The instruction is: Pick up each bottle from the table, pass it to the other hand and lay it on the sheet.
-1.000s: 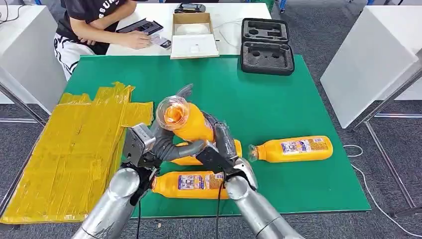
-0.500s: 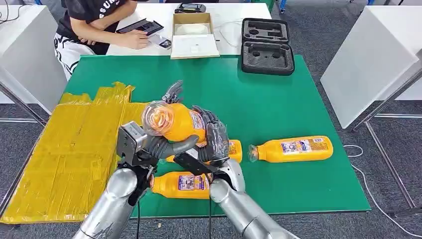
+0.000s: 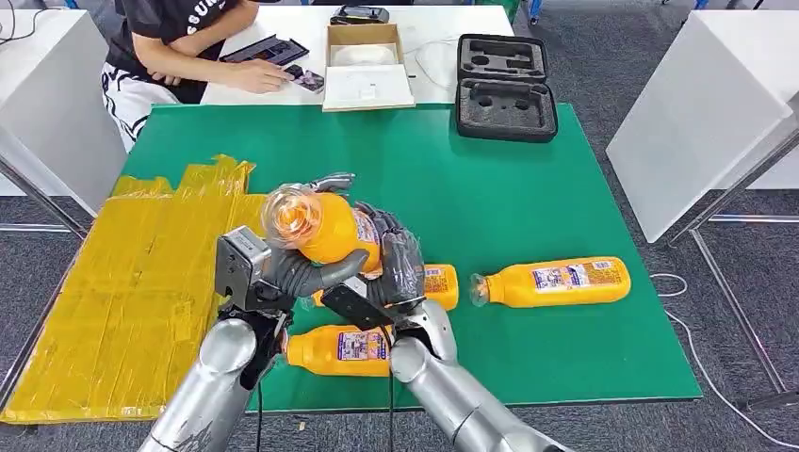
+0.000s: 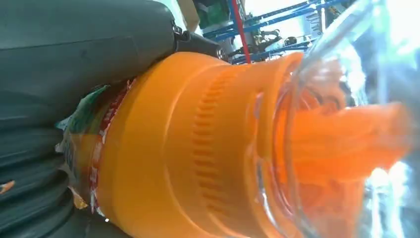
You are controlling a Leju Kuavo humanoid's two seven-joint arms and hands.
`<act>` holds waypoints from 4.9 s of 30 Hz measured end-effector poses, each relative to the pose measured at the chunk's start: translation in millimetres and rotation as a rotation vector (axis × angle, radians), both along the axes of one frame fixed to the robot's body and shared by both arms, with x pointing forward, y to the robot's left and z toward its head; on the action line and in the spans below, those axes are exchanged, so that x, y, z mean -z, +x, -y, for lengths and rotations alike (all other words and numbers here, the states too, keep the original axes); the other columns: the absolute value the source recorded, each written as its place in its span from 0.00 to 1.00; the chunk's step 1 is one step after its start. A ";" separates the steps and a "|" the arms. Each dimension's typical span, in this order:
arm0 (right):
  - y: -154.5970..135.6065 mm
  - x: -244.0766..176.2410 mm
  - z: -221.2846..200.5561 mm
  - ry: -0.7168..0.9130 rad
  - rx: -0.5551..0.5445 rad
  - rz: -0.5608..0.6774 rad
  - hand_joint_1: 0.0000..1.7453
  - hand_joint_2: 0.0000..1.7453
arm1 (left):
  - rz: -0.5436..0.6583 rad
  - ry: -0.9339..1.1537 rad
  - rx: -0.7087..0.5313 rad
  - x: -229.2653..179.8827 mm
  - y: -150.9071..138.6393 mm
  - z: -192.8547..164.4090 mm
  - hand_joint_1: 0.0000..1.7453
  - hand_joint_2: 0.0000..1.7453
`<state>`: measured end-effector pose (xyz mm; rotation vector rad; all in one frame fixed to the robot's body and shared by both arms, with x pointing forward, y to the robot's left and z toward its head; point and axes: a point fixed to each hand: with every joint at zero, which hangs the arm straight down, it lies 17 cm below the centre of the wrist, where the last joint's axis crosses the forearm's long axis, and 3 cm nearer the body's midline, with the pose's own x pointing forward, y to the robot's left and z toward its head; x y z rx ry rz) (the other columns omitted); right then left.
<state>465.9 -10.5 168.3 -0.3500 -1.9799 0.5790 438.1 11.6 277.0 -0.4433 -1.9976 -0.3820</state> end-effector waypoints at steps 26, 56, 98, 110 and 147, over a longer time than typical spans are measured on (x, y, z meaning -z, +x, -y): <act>-6.5 8.6 -18.5 0.116 -0.147 -0.118 0.00 1.00 | -0.009 -0.018 -0.035 0.7 5.4 -9.6 1.00 1.00; -66.5 -62.1 113.0 0.248 -0.328 -0.039 0.00 1.00 | 0.183 0.148 -0.696 3.2 36.2 -146.1 1.00 1.00; -72.6 -51.9 188.9 0.351 -0.255 -0.103 0.00 1.00 | 0.272 1.473 -0.923 159.3 101.3 -250.7 1.00 1.00; -69.6 -46.0 176.8 0.333 -0.271 -0.119 0.00 1.00 | 0.086 1.452 -0.906 206.0 96.3 -286.6 1.00 1.00; -64.1 -39.1 177.9 0.321 -0.253 -0.126 0.00 1.00 | -0.085 1.082 -0.820 208.8 101.4 -275.9 0.00 0.00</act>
